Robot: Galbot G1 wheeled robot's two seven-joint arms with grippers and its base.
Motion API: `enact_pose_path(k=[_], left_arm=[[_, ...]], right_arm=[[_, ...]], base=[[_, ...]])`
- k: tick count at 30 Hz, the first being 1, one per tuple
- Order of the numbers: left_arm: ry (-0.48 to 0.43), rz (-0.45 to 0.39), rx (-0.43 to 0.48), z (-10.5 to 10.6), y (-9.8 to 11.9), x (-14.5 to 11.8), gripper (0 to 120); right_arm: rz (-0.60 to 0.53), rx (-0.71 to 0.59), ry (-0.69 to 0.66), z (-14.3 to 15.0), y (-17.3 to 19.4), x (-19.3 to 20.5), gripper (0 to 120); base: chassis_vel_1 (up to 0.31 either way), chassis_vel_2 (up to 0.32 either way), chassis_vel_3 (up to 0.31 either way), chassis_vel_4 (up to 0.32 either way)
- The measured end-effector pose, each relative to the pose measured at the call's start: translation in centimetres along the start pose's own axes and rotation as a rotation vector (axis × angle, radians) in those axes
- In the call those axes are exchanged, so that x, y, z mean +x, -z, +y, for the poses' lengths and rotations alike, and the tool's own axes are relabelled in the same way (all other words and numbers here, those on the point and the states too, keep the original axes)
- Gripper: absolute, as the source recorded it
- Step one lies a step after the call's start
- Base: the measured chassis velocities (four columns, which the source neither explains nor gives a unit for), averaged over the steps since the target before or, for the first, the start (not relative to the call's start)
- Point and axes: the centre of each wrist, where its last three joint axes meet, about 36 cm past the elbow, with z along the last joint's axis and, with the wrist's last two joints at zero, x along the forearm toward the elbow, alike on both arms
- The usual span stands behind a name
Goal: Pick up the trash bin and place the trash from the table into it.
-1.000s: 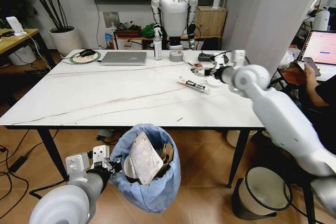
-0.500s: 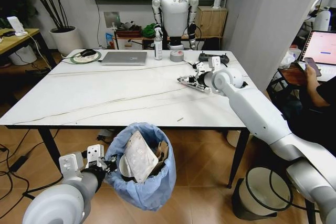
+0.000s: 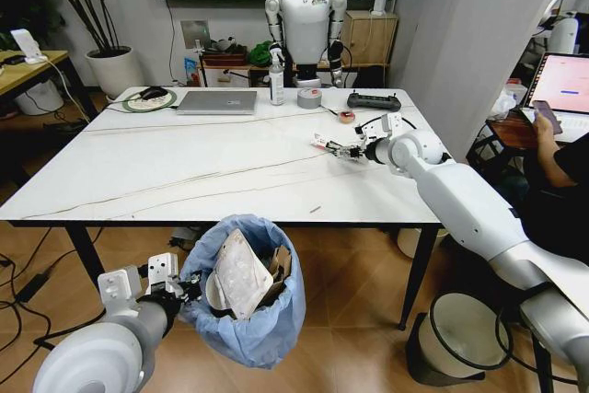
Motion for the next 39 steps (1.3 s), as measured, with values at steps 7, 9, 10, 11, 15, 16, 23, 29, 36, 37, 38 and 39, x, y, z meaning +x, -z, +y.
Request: enact_pose_path(k=[7, 9, 10, 11, 15, 16, 23, 29, 36, 37, 38, 39], left_arm=[[-0.002, -0.002, 0.001, 0.0, 0.1, 0.0, 0], [-0.002, -0.002, 0.001, 0.0, 0.1, 0.0, 0], [-0.002, -0.002, 0.001, 0.0, 0.1, 0.0, 0], [-0.003, -0.002, 0.002, 0.0, 0.1, 0.0, 0], [-0.003, -0.002, 0.002, 0.0, 0.1, 0.0, 0], [-0.004, -0.002, 0.002, 0.0, 0.1, 0.0, 0], [-0.005, -0.002, 0.001, -0.1, 0.1, 0.0, 0], [-0.006, -0.002, 0.001, -0.1, 0.1, 0.0, 0], [-0.007, -0.003, 0.000, -0.2, 0.1, 0.0, 0], [-0.007, -0.003, 0.000, -0.2, 0.0, 0.0, 0], [-0.009, -0.003, -0.001, -0.2, 0.0, 0.0, 0], [-0.010, -0.003, -0.001, -0.2, 0.0, 0.0, 0]], right_arm=[[0.011, 0.012, -0.025, -0.4, -0.7, 0.0, 59], [0.012, 0.014, -0.030, -0.5, -0.7, 0.0, 52], [0.011, 0.014, -0.033, -0.5, -0.7, 0.0, 48], [0.011, 0.013, -0.039, -0.5, -0.8, 0.0, 43], [0.009, 0.009, -0.049, -0.5, -0.9, 0.1, 30], [0.008, 0.008, -0.050, -0.5, -0.9, 0.1, 27], [-0.021, -0.009, -0.049, -0.2, -0.8, 1.2, 1], [-0.084, -0.004, -0.018, 0.5, -0.2, 3.9, 0], [-0.151, 0.007, 0.077, 1.9, -0.7, 7.8, 0], [-0.160, 0.012, 0.096, 2.1, -0.8, 8.4, 0], [-0.192, 0.037, 0.171, 3.3, -1.2, 10.3, 0], [-0.209, 0.055, 0.217, 3.9, -1.5, 11.3, 0]], base=[[0.000, 0.000, 0.000, 0.000], [0.000, 0.000, 0.000, 0.000], [0.000, 0.000, 0.000, 0.000], [0.000, 0.000, 0.000, 0.000], [0.000, 0.000, 0.000, 0.000], [0.000, 0.000, 0.000, 0.000], [0.000, 0.000, 0.000, 0.000], [0.000, 0.000, 0.000, 0.000], [0.000, 0.000, 0.000, 0.000], [0.000, 0.000, 0.000, 0.000], [0.000, 0.000, 0.000, 0.000], [0.000, 0.000, 0.000, 0.000]])
